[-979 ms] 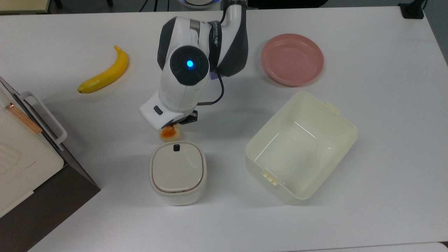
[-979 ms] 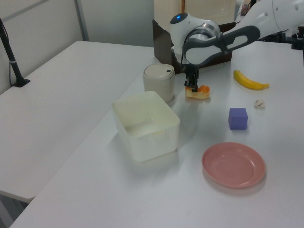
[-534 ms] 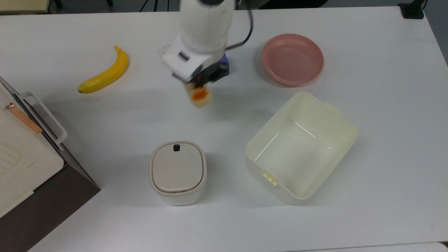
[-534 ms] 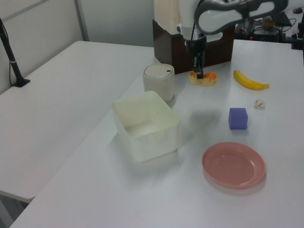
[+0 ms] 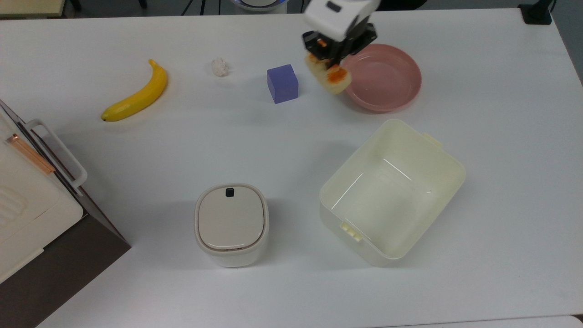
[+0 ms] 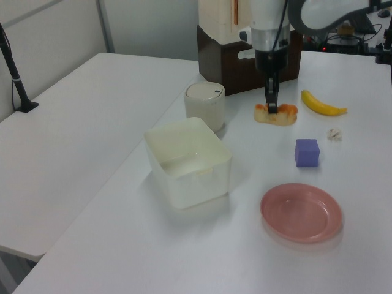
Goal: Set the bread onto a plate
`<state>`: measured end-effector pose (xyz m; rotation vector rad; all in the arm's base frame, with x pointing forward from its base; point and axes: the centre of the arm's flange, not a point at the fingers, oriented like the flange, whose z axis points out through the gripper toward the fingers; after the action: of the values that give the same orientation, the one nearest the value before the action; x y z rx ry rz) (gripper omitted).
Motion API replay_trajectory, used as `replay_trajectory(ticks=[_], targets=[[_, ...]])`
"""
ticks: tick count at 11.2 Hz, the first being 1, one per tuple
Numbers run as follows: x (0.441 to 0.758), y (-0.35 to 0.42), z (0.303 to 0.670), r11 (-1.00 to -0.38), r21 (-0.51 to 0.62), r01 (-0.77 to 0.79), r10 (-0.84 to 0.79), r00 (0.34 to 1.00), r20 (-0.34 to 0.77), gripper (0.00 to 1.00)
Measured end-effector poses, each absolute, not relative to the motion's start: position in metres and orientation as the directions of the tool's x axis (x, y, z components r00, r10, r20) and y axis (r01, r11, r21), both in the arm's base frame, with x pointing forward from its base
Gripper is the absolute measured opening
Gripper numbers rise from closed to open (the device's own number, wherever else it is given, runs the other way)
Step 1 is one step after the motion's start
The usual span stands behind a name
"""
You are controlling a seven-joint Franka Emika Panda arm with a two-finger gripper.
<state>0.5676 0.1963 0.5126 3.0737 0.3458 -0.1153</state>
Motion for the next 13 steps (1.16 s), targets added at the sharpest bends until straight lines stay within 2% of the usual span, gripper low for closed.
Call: replay_trajectory(ticks=[5, 8, 9, 13], targets=[[0.483, 0.335, 0.474, -0.95, 0.07, 0.305, 0.292, 0.944, -0.152, 0.07], [0.466, 0.356, 0.465, -0.942, 0.089, 0.325, 0.308, 0.937, -0.163, 0.13], [0.468, 0.354, 0.465, -0.941, 0.097, 0.325, 0.308, 0.938, -0.161, 0.23], [0.468, 0.353, 0.465, -0.938, 0.11, 0.329, 0.311, 0.938, -0.157, 0.85]])
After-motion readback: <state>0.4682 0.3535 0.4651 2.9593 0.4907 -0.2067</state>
